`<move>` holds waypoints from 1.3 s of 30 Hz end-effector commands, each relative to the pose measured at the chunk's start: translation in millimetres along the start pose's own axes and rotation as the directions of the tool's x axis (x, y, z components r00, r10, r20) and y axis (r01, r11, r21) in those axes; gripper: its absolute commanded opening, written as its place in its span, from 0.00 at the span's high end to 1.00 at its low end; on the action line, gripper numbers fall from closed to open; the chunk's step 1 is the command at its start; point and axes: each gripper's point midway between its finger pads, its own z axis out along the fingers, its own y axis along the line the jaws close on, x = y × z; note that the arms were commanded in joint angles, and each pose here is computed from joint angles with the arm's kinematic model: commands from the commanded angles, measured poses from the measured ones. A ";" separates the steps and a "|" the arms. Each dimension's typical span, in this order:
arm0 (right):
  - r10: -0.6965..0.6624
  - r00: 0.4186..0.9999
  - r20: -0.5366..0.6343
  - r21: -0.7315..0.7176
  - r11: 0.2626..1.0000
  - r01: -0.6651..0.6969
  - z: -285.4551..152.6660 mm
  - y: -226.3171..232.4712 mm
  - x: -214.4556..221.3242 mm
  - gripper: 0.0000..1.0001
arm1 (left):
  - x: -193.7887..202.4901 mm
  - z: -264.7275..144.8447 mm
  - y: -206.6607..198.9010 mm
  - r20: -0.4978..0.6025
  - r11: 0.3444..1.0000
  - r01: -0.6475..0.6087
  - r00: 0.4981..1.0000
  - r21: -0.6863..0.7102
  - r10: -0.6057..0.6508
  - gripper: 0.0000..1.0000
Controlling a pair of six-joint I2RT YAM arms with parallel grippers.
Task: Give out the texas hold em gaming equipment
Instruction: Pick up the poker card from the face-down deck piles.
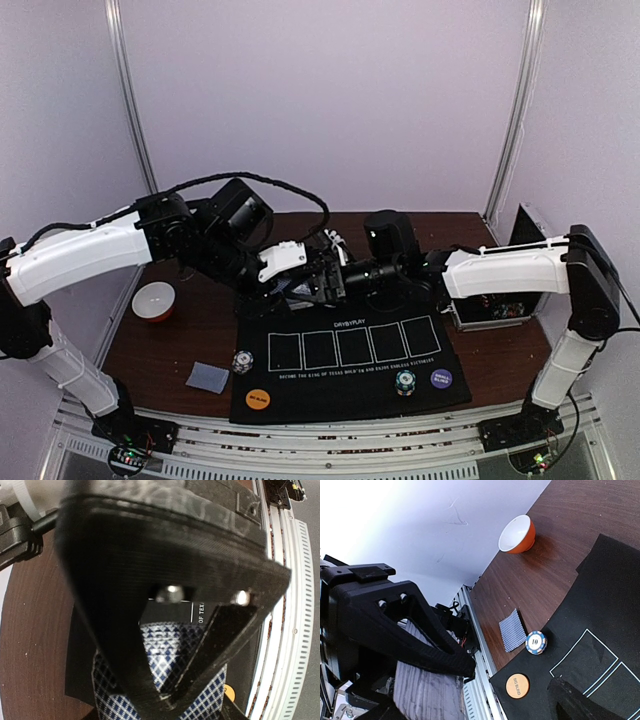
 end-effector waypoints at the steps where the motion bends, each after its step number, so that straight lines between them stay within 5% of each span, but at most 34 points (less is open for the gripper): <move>1: -0.043 0.999 0.025 0.027 0.999 0.042 -5.3 9.3 -7.6 0.14 | -14.1 -9.8 5.7 0.056 1.000 -0.016 0.998 -0.023 0.017 0.49; 15: -0.049 0.999 0.009 0.120 0.992 0.047 -25.7 10.8 -3.8 0.41 | -2.5 -9.0 10.4 0.026 0.998 -0.016 1.000 -0.064 0.018 0.49; 30: -0.082 0.997 0.013 0.142 0.987 0.079 -44.5 31.2 -10.8 1.00 | 2.7 -7.1 12.9 0.011 0.997 -0.009 1.000 -0.083 0.010 0.49; 39: -0.105 0.994 0.007 0.236 0.966 0.101 -72.4 36.9 -11.8 1.00 | 11.4 -3.3 13.9 -0.011 0.995 0.008 1.000 -0.097 -0.009 0.49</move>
